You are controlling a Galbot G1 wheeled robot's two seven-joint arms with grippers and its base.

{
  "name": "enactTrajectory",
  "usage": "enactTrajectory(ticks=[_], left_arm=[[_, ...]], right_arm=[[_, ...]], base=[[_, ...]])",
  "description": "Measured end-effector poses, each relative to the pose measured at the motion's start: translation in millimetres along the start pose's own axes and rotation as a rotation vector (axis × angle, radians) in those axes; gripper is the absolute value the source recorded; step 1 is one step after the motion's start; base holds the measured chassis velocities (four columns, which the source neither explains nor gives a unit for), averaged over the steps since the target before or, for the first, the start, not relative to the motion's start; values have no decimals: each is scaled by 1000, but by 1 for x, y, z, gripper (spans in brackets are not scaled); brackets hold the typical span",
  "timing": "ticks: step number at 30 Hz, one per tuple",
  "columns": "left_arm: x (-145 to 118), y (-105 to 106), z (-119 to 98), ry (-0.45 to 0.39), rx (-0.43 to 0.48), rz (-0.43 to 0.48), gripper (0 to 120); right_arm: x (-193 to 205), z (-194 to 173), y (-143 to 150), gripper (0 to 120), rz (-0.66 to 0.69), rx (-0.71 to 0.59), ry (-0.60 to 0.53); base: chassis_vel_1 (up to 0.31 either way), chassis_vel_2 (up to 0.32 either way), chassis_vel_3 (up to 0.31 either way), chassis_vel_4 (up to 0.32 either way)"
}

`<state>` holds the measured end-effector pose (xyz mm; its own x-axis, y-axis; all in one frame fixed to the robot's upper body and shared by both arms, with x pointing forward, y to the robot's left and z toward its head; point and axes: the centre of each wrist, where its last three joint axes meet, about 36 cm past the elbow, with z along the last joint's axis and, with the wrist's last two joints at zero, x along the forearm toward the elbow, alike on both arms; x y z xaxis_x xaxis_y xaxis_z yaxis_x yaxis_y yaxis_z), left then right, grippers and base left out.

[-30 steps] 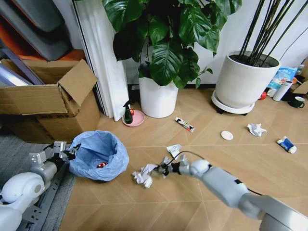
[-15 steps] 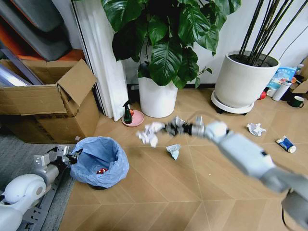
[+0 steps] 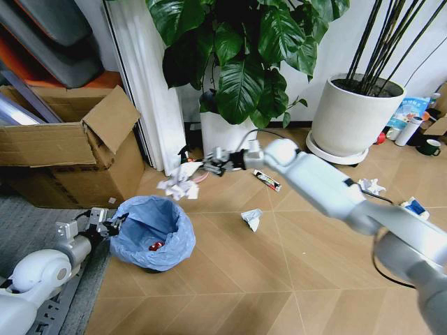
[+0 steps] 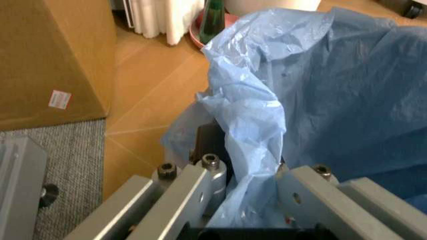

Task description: Pick up the trash bin and place the garbage on the floor into it.

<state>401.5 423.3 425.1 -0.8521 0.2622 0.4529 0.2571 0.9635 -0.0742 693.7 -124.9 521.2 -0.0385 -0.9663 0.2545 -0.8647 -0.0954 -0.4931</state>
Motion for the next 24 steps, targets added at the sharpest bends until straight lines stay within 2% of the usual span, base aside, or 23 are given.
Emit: enactTrajectory(ticks=[9, 20, 24], left_arm=[[1, 4, -4, -5, -7, -6, 0], [1, 3, -3, -10, 1, -6, 0], [2, 2, -3, -14, 5, -4, 0]], right_arm=[[-25, -27, -26, 0, -142, 189, 64], [-48, -61, -39, 0, -292, 429, 86], [-59, -70, -42, 0, -326, 470, 87]], base=[[0, 0, 0, 0], [0, 0, 0, 0], [0, 0, 0, 0]])
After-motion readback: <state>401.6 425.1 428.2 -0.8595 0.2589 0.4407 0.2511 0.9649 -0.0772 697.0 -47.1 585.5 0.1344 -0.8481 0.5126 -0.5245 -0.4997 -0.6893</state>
